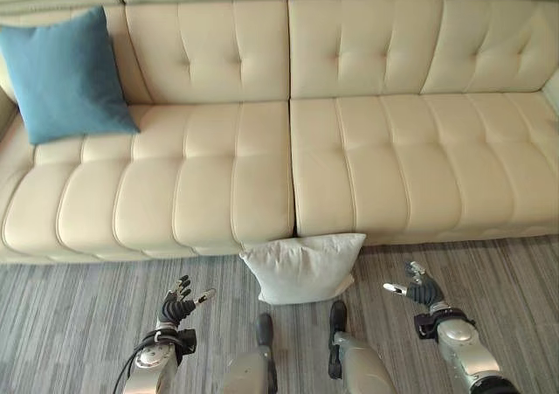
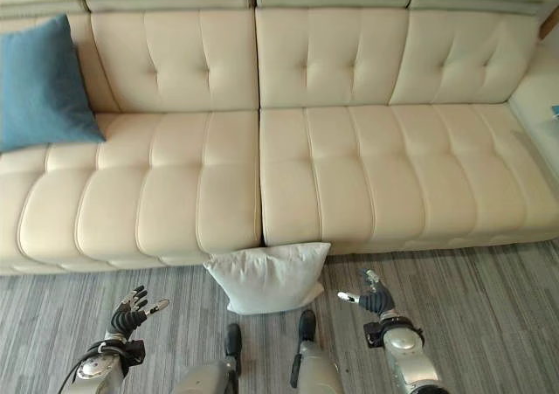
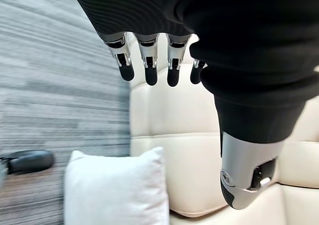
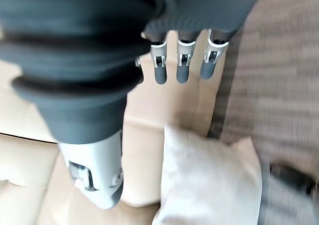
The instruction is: Pick up all the scattered cushions and arrange them neatly on the sofa.
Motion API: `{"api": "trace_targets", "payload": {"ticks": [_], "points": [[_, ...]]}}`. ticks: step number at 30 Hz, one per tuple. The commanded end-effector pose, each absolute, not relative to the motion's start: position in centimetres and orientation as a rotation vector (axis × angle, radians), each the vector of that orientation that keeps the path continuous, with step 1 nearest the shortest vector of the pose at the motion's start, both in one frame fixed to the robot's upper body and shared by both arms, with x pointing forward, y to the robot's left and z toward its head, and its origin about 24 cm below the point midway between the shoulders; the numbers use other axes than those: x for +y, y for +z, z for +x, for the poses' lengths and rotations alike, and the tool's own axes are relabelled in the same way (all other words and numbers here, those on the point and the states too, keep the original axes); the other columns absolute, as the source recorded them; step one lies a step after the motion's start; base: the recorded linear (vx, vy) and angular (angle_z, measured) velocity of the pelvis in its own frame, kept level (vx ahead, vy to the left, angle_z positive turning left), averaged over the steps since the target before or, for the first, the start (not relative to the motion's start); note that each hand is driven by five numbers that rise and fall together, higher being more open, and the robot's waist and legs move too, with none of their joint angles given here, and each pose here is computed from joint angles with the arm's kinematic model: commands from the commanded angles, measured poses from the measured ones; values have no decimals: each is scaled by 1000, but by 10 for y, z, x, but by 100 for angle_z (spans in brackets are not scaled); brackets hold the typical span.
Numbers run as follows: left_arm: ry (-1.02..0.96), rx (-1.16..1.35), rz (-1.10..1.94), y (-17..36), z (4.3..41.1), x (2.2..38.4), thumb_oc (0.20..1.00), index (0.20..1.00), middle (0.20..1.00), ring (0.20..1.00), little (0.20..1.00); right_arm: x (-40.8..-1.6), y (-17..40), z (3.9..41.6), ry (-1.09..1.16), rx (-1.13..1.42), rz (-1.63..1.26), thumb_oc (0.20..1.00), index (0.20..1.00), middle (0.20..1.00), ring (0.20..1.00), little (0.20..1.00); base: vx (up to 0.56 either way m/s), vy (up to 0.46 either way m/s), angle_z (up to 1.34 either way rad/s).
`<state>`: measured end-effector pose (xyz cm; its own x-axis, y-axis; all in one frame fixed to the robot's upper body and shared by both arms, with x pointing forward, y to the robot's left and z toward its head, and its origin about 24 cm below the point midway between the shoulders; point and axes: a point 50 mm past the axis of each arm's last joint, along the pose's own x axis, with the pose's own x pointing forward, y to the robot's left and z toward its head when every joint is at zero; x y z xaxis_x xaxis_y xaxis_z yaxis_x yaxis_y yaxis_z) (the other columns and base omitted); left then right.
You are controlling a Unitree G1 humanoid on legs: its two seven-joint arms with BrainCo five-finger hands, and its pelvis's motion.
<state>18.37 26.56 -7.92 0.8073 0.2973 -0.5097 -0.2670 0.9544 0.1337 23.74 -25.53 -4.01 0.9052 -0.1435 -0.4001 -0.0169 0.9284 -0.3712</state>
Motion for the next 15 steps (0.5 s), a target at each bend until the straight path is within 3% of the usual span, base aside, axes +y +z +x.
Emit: {"api": "trace_targets", "payload": {"ticks": [1,8,15], "points": [[359,373,59,-46,227,277,1000,1000,1000,1000,1000,-258,-12,267,-73,324,-495,1000,1000,1000,1000,1000,-191,-92,18],[455,133,128,24,298,293,1000,1000,1000,1000,1000,-272,49,330,-260,161,-473,1000,1000,1000,1000,1000,-181,-74,11],[528,-68,168,94,332,311,1000,1000,1000,1000,1000,-278,132,371,-399,-70,-375,1000,1000,1000,1000,1000,-90,-25,-2]]}}
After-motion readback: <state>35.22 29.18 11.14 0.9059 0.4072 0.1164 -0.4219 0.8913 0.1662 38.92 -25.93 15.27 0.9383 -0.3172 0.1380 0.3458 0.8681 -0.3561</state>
